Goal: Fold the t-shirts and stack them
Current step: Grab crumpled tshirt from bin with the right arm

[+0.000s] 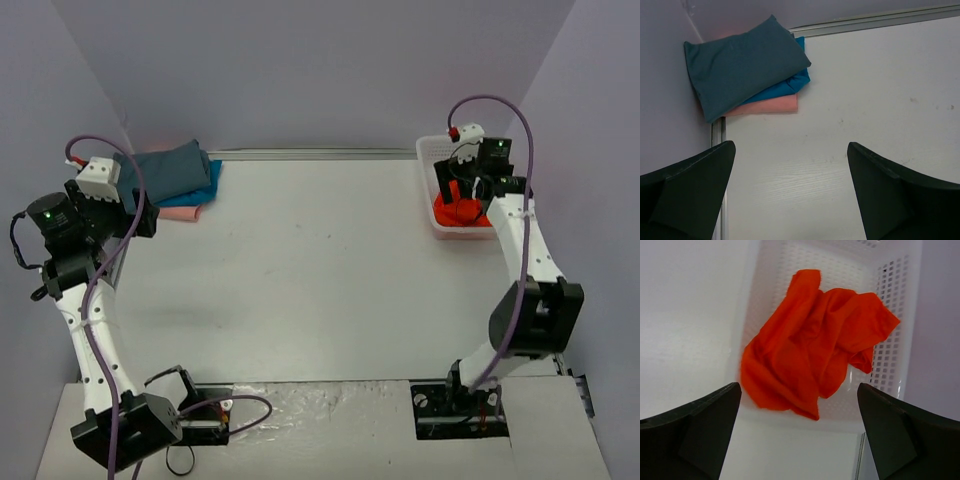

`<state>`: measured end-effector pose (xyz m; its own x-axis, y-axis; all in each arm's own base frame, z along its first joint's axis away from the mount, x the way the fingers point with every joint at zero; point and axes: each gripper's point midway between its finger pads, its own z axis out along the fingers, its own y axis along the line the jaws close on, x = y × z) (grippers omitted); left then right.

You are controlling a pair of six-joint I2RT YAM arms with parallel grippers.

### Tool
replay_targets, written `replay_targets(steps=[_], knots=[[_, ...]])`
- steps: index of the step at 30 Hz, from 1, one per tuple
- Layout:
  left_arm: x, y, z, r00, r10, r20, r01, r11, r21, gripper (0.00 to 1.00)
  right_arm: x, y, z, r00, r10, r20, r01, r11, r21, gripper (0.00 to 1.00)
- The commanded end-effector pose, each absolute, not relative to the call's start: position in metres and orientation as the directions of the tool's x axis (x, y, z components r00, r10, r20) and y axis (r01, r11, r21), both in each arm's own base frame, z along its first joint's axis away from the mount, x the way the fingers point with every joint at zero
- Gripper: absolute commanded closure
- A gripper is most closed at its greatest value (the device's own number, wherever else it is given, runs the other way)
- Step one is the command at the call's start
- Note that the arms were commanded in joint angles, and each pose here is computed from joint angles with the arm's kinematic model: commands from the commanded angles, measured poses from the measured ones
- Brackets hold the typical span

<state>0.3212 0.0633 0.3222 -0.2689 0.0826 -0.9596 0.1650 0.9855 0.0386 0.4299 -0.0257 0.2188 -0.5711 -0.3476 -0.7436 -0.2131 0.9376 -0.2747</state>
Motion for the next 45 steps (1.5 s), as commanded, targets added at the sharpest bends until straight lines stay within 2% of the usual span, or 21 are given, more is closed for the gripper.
replay_targets(steps=[1,6,13,14,15,16,17,18,25,34,41,42,45], knots=[[0.320,0.054,0.341,-0.195,0.088,-0.977,0.191,0.980,0.050,0.06,0.461,-0.075,0.210,-0.626,-0.290,-0.724,-0.071,0.945,-0.318,0.02],[0.317,0.054,0.327,-0.227,0.099,-0.969,0.197,0.979,0.054,0.06,0.477,-0.103,0.153,-0.720,-0.225,-0.656,-0.044,0.959,-0.281,0.05],[0.319,0.051,0.320,-0.242,0.093,-0.966,0.219,0.975,0.039,0.06,0.466,-0.113,0.100,-0.788,-0.201,-0.582,-0.076,0.970,-0.232,0.11],[0.320,0.051,0.319,-0.245,0.091,-0.965,0.222,0.974,0.036,0.06,0.466,-0.113,0.095,-0.794,-0.203,-0.574,-0.082,0.970,-0.229,0.20],[0.321,0.051,0.317,-0.251,0.088,-0.964,0.225,0.974,0.030,0.06,0.465,-0.115,0.085,-0.805,-0.201,-0.558,-0.088,0.971,-0.224,0.35],[0.321,0.051,0.316,-0.253,0.088,-0.963,0.227,0.974,0.030,0.06,0.464,-0.113,0.077,-0.812,-0.209,-0.545,-0.107,0.971,-0.212,0.67],[0.321,0.051,0.315,-0.258,0.087,-0.962,0.229,0.973,0.027,0.06,0.464,-0.113,0.074,-0.814,-0.213,-0.541,-0.113,0.971,-0.212,0.86],[0.321,0.051,0.313,-0.263,0.084,-0.961,0.229,0.973,0.023,0.06,0.464,-0.114,0.074,-0.813,-0.213,-0.541,-0.114,0.971,-0.211,1.00],[0.321,0.049,0.311,-0.268,0.084,-0.960,0.238,0.971,0.019,0.06,0.468,-0.099,0.130,-0.745,-0.217,-0.631,-0.110,0.973,-0.205,1.00],[0.323,0.045,0.309,-0.273,0.062,-0.960,0.255,0.967,-0.010,0.06,0.461,-0.057,0.266,-0.553,-0.275,-0.787,-0.086,0.958,-0.275,1.00],[0.323,0.043,0.310,-0.274,0.059,-0.960,0.262,0.965,-0.015,0.06,0.460,0.037,0.379,-0.341,-0.346,-0.874,-0.200,0.935,-0.292,1.00],[0.323,0.044,0.309,-0.277,0.063,-0.959,0.259,0.966,-0.011,0.06,0.450,0.068,0.404,-0.281,-0.369,-0.886,-0.256,0.919,-0.301,1.00],[0.322,0.046,0.311,-0.283,0.067,-0.957,0.248,0.969,-0.005,0.06,0.424,0.130,0.428,-0.195,-0.392,-0.899,-0.385,0.874,-0.297,1.00]])
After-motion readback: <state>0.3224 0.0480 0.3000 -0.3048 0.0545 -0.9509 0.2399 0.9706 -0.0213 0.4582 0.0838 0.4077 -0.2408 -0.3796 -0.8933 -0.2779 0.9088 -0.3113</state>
